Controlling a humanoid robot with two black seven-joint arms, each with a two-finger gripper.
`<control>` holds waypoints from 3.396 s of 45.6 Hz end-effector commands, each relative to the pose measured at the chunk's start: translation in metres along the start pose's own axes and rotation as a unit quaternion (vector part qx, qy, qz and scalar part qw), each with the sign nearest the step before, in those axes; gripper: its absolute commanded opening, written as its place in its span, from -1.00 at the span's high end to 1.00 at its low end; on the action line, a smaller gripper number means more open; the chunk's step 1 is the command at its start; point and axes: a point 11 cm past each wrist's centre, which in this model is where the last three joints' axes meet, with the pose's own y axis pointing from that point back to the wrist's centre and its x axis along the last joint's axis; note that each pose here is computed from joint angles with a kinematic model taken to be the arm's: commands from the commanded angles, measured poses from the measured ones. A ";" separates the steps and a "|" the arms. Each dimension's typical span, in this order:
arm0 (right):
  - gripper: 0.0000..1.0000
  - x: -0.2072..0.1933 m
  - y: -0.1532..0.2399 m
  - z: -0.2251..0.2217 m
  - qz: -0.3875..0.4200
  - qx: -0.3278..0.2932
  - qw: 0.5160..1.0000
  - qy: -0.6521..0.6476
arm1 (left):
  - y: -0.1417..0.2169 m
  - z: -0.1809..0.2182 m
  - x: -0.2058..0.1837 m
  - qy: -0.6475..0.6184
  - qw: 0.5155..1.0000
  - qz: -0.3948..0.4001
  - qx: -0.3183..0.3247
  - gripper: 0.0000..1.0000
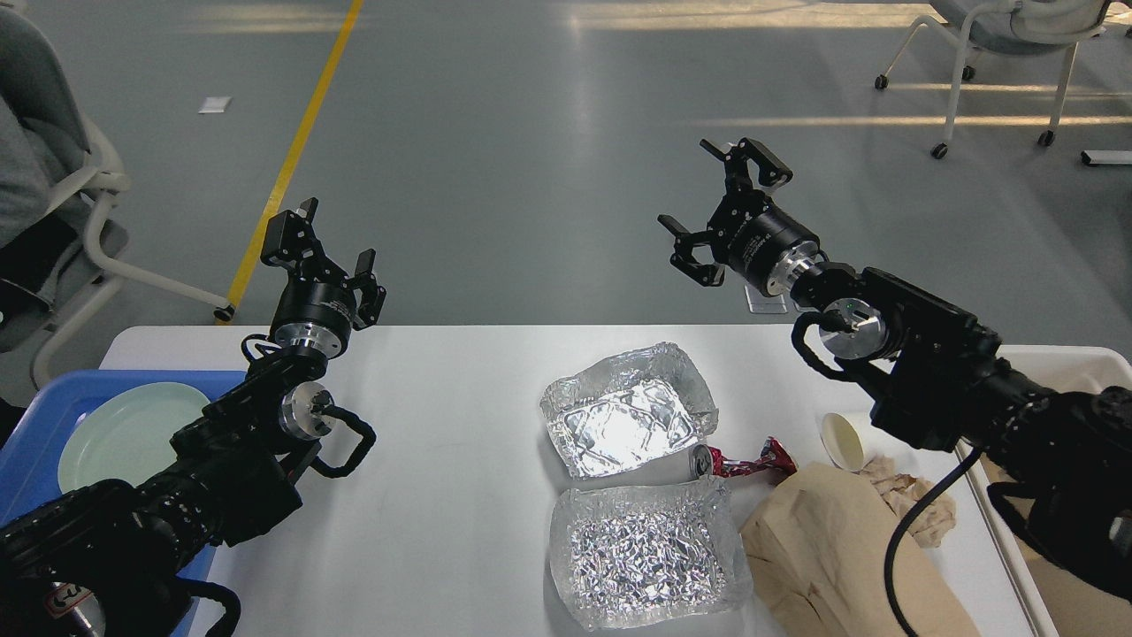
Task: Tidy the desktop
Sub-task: 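Raise the right arm up and away from the foil trays, then lower the right gripper down onto the brown paper bag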
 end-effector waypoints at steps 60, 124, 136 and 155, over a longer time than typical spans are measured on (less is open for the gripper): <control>-1.00 -0.252 0.074 -0.284 -0.248 -0.230 0.687 0.643 | 0.000 0.000 0.000 0.001 1.000 0.000 0.000 -1.00; -1.00 -0.047 0.124 -0.012 -0.328 -0.556 0.556 0.523 | 0.000 0.000 0.000 0.001 1.000 0.000 0.000 -1.00; -1.00 -0.039 0.129 -0.006 -0.326 -0.557 0.566 0.512 | 0.000 0.000 0.000 0.001 1.000 0.000 0.000 -1.00; -1.00 -0.017 0.144 -0.005 -0.309 -0.563 0.592 0.488 | 0.000 0.000 0.000 0.001 1.000 0.000 0.000 -1.00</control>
